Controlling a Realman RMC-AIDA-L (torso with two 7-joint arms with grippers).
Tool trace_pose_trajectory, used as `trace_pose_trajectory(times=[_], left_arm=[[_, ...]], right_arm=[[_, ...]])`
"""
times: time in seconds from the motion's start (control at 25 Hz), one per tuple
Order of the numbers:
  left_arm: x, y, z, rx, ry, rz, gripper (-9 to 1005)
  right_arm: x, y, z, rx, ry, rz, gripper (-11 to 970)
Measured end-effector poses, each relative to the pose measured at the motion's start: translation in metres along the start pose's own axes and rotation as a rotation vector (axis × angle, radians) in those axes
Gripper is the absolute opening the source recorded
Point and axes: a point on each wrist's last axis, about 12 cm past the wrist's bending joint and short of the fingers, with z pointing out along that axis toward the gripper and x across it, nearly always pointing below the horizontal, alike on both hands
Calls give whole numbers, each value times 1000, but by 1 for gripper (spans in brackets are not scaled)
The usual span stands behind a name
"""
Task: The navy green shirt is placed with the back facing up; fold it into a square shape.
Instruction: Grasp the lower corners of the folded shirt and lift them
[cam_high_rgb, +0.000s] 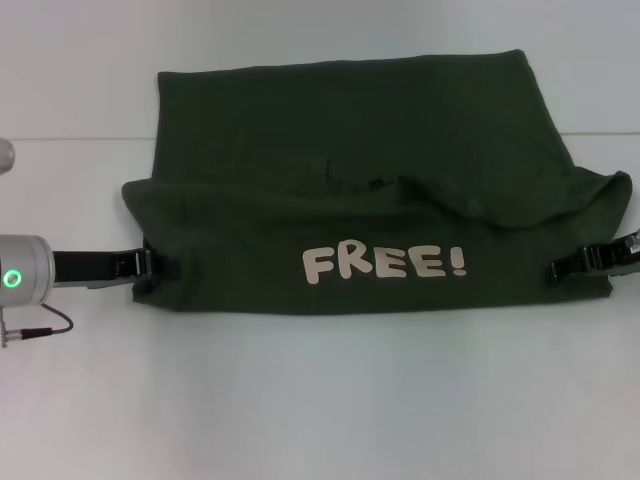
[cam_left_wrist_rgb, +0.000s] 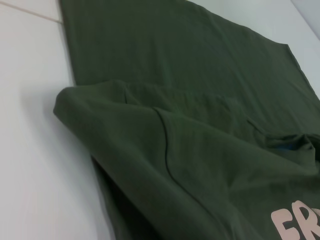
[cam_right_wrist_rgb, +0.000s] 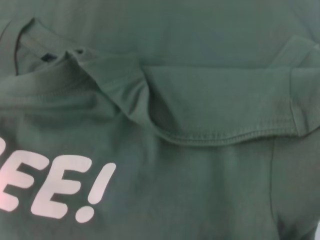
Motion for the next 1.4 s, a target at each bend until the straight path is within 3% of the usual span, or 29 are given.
trace_pose_trajectory(times=[0.24,0.64,0.88,1.12,1.4], left_arm=[[0,-1,0,8,-4,-4,21],[-1,-2,-1,20,5,-7,22],[0,-3,-1,29,20,-11,22],[3,-5,-6,62,73,-22,22],[11,-5,-19,72,176,-27,23]], right_arm=[[0,-2,-1,4,-4,2,723],[-1,-3,-2,8,-1,0,239],[-1,-3,-4,3,7,-12,46],[-2,0,-14,-23,36,-61,41],[20,-6,-33,-94,173,-113,42]])
